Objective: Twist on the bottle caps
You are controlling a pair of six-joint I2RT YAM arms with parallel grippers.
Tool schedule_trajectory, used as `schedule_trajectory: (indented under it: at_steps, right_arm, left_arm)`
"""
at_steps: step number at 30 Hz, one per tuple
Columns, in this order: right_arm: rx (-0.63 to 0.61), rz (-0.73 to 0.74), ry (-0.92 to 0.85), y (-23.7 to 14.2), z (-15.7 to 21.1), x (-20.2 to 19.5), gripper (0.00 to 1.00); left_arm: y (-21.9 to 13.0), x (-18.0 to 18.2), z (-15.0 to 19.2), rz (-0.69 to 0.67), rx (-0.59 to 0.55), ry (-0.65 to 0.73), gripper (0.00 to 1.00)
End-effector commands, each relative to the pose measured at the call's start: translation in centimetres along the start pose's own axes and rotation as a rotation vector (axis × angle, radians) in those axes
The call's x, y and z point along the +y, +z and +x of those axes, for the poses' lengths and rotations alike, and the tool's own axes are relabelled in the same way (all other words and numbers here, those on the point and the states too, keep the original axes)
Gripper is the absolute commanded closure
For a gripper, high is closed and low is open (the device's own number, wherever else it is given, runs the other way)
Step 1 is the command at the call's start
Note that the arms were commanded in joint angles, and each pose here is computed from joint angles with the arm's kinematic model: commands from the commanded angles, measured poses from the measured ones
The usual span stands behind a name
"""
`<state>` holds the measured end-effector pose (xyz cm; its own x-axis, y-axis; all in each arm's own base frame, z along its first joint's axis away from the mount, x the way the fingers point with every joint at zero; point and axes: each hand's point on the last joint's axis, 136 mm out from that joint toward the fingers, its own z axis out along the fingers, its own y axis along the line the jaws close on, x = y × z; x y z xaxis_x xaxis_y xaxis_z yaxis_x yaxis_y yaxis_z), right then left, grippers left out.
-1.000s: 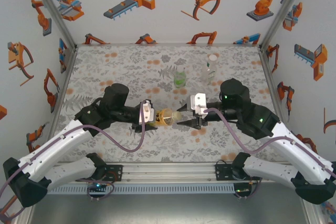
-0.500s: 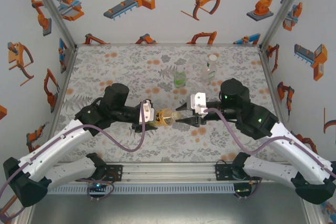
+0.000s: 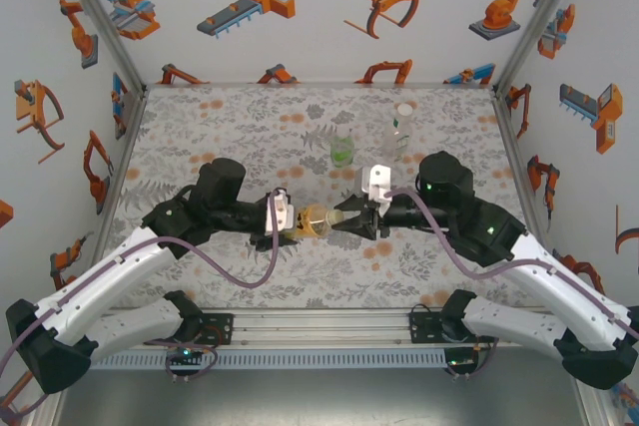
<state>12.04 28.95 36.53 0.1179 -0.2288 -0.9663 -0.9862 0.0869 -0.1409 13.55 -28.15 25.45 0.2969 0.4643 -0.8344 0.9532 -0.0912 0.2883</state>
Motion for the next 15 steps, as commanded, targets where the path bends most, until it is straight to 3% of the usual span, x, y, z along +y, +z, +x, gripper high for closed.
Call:
schedule_trajectory:
  at_steps: [1,10,15]
  right_arm:
    - [-0.087,0.161,0.222,0.0,-1.1,-3.0,1.00]
    - [-0.253,0.363,0.851,-0.1,1.1,-7.2,1.00]
    - [-0.239,0.419,1.224,0.7,3.2,-8.2,1.00]
  left_arm:
    - [-0.4,0.3,-1.4,-0.014,-0.037,0.034,1.00]
    - [-0.5,1.2,-1.1,-0.061,-0.021,0.028,1.00]
    - [-0.4,1.4,-1.0,-0.063,-0.021,0.021,1.00]
